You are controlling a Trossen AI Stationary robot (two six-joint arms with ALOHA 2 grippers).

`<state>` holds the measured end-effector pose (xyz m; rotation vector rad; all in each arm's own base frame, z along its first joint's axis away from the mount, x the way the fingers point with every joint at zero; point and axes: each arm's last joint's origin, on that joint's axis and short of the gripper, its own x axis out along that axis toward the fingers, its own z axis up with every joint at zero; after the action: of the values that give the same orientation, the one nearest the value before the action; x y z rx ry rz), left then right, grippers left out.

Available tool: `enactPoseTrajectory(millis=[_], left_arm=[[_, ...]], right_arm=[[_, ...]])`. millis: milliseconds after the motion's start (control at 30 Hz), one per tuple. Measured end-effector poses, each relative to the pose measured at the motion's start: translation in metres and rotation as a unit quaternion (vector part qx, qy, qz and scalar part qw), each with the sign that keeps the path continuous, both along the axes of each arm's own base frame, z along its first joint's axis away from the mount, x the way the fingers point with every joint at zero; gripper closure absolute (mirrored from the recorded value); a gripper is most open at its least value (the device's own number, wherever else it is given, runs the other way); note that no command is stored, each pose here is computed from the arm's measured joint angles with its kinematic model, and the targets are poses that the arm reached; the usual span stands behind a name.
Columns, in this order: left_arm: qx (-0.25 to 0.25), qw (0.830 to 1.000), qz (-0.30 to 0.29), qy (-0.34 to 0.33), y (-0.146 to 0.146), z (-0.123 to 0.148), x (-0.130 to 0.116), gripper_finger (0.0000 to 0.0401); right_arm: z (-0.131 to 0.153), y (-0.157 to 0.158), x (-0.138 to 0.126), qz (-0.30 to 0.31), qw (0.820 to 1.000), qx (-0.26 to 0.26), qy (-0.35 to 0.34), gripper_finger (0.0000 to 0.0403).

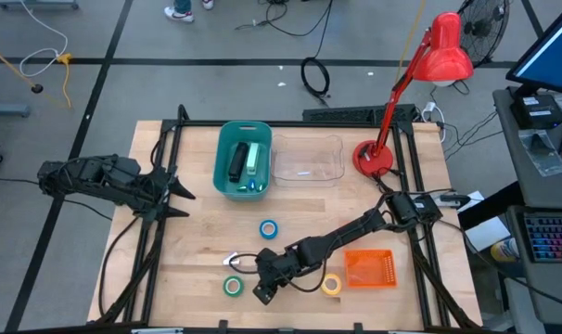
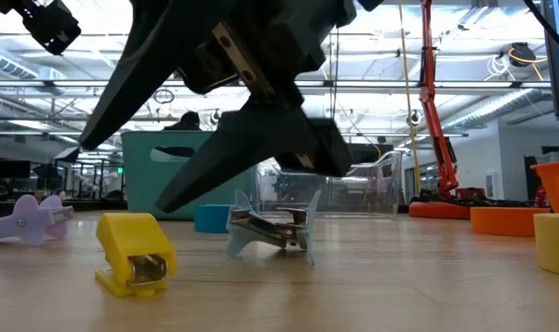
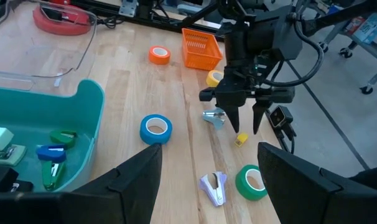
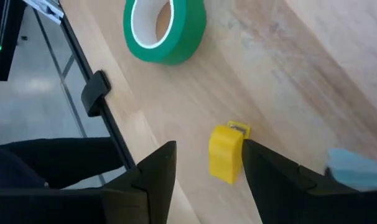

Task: Pick and place Stapler, Stapler remover, tape
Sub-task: Put the mini yellow stapler into the blue bin

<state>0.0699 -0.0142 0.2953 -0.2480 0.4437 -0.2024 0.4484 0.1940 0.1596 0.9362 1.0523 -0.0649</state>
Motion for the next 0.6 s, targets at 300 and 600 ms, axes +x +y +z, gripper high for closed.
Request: enactPoseTrajectory(millis=[300,600], left_arm=[[0.002,1.0,-0.001,-0.001,0.0,0.0,0.0,0.0134],[0.004,1.0,-0.001,-0.002,0.0,0.0,0.0,0.0134]], right_arm=[[-0.016,0.002,0.0,0.013,1.0,0.01,0.026,0.0227],[-0.018,0.001,0.0,-0.002,1.0,-0.006,0.023,0.0227]])
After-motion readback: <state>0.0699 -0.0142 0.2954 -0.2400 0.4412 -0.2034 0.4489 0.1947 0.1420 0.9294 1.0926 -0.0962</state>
